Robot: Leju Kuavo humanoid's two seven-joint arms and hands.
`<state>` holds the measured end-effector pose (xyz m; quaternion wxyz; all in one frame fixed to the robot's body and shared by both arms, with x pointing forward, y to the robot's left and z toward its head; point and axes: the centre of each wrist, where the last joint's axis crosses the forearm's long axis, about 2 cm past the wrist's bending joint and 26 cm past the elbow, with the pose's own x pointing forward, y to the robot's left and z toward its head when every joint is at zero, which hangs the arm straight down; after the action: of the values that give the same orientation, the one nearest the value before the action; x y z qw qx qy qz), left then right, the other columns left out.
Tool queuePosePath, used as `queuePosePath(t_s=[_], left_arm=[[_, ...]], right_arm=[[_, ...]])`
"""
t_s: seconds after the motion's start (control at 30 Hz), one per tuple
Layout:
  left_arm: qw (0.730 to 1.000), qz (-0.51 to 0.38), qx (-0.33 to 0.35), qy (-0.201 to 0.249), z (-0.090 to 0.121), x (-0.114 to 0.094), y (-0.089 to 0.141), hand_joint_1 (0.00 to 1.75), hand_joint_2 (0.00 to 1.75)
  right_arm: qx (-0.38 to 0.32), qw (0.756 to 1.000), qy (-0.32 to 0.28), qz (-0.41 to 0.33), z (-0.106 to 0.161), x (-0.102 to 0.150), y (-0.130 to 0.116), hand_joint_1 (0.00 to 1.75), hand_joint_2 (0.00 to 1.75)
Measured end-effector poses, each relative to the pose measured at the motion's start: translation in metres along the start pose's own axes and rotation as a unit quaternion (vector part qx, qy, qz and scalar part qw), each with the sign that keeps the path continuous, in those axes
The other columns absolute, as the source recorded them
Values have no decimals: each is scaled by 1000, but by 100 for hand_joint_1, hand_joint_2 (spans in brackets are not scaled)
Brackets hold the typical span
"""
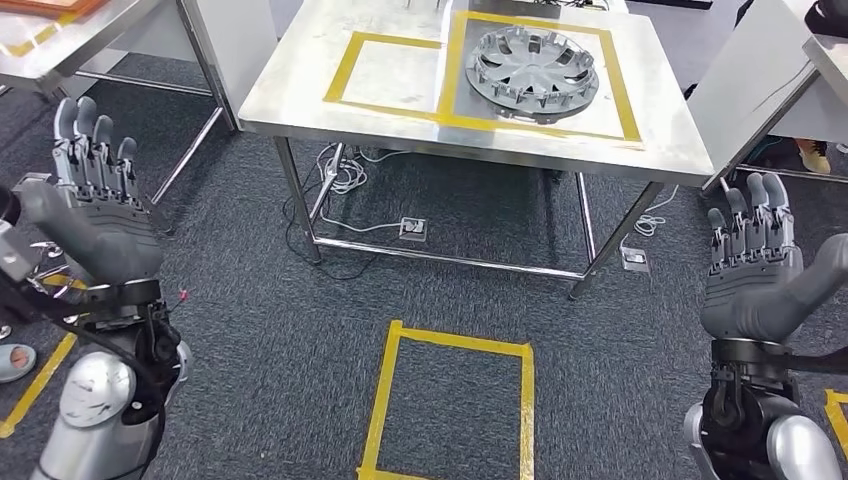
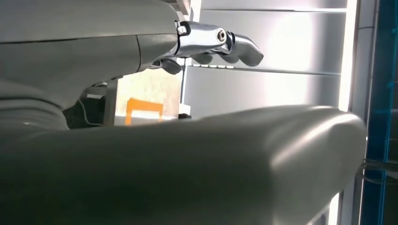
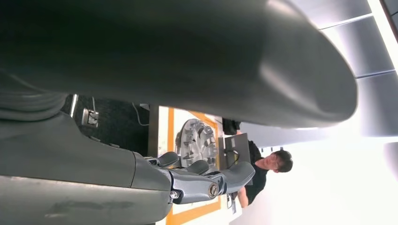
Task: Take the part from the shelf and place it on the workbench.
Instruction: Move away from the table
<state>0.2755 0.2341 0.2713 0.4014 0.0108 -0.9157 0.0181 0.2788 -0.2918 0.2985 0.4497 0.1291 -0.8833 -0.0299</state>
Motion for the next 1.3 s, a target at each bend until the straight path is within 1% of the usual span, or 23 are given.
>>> queuePosePath(t_s=[0.9, 1.3], left_arm=[[1000, -6, -1, 1, 1, -1, 1, 0, 0], [1000, -9, 0, 2, 3, -2, 1, 0, 0]], right_arm=[[-1, 1000, 1, 4, 0, 1, -3, 0, 0], [-15, 1000, 7, 6, 3, 1, -8, 0, 0]])
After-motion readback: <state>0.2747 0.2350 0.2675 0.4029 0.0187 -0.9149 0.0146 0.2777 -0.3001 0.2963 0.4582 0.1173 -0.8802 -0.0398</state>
